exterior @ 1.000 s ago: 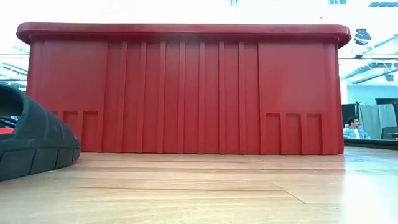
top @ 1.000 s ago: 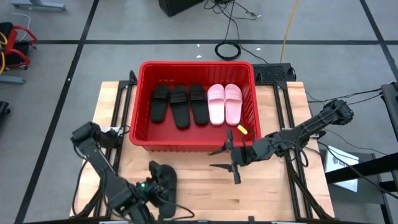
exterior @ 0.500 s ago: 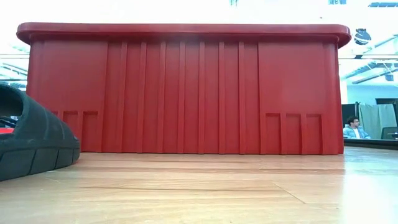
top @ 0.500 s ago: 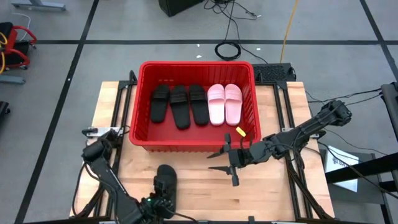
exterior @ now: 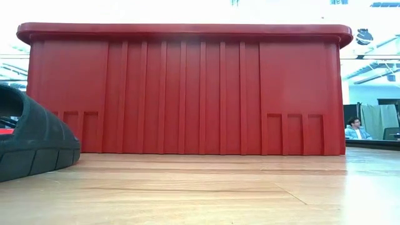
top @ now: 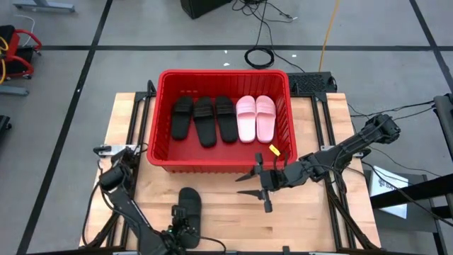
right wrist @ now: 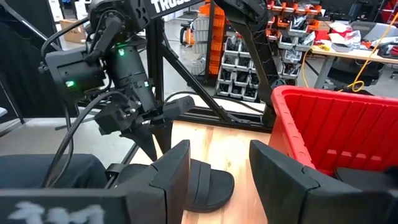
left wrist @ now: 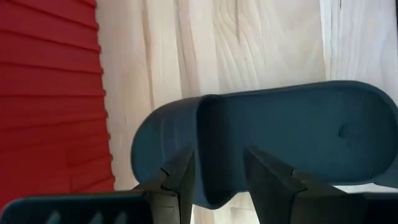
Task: Pick and place slides into bin
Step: Put the black slipper on the red bin
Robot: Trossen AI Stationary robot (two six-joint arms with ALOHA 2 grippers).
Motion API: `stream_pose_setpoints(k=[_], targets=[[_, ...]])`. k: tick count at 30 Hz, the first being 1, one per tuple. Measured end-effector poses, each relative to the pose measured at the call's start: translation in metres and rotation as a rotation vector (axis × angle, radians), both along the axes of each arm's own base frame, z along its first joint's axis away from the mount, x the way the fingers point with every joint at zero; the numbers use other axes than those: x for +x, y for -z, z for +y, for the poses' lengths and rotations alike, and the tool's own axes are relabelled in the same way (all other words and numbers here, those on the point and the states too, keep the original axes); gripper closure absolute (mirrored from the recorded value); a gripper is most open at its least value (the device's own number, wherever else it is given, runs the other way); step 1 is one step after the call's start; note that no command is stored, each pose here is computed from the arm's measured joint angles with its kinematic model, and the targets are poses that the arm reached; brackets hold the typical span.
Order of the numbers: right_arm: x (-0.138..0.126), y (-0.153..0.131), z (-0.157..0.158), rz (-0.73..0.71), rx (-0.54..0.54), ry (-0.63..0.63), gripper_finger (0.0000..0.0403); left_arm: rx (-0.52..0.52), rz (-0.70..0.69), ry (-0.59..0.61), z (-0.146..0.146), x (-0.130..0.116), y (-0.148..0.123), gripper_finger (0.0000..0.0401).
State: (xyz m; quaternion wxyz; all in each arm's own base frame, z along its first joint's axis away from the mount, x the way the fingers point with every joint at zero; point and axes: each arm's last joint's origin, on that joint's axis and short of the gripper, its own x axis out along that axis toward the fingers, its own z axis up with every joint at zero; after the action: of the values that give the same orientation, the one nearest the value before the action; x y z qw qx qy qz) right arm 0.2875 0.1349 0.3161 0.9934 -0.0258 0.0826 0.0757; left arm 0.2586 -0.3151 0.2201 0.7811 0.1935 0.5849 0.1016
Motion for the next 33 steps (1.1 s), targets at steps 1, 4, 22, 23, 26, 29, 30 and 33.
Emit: stream_pose_setpoints(k=[1,4,22,23,26,29,30,33], targets=[[0.0,0.0,0.0,0.0,0.0,0.0,0.0248,0.001,0.004,0.0,0.0,0.0,0.002,0.0274],[0.0,0.0,0.0,0.002,-0.001,0.0,0.0248,0.004,0.005,0.001,0.0,0.001,0.002,0.0274],[0.0,0.001,0.0,0.012,-0.011,-0.001,0.0248,0.056,0.013,0.038,0.007,0.005,0.023,0.024],[0.0,0.001,0.0,0.012,-0.011,-0.001,0.0248,0.057,0.026,0.031,0.01,0.005,0.025,0.024],[0.0,0.001,0.0,0.012,-0.011,-0.001,0.0248,0.059,0.039,0.014,0.014,0.007,0.028,0.024],[0.0,0.001,0.0,0.012,-0.011,-0.001,0.0248,0.058,0.044,0.023,0.017,0.011,0.035,0.024],[0.0,0.001,0.0,0.012,-0.011,-0.001,0.0248,0.059,0.049,0.027,0.019,0.012,0.038,0.024],[0.0,0.001,0.0,0.013,-0.011,-0.001,0.0248,0.07,0.064,0.021,0.026,0.016,0.046,0.024]])
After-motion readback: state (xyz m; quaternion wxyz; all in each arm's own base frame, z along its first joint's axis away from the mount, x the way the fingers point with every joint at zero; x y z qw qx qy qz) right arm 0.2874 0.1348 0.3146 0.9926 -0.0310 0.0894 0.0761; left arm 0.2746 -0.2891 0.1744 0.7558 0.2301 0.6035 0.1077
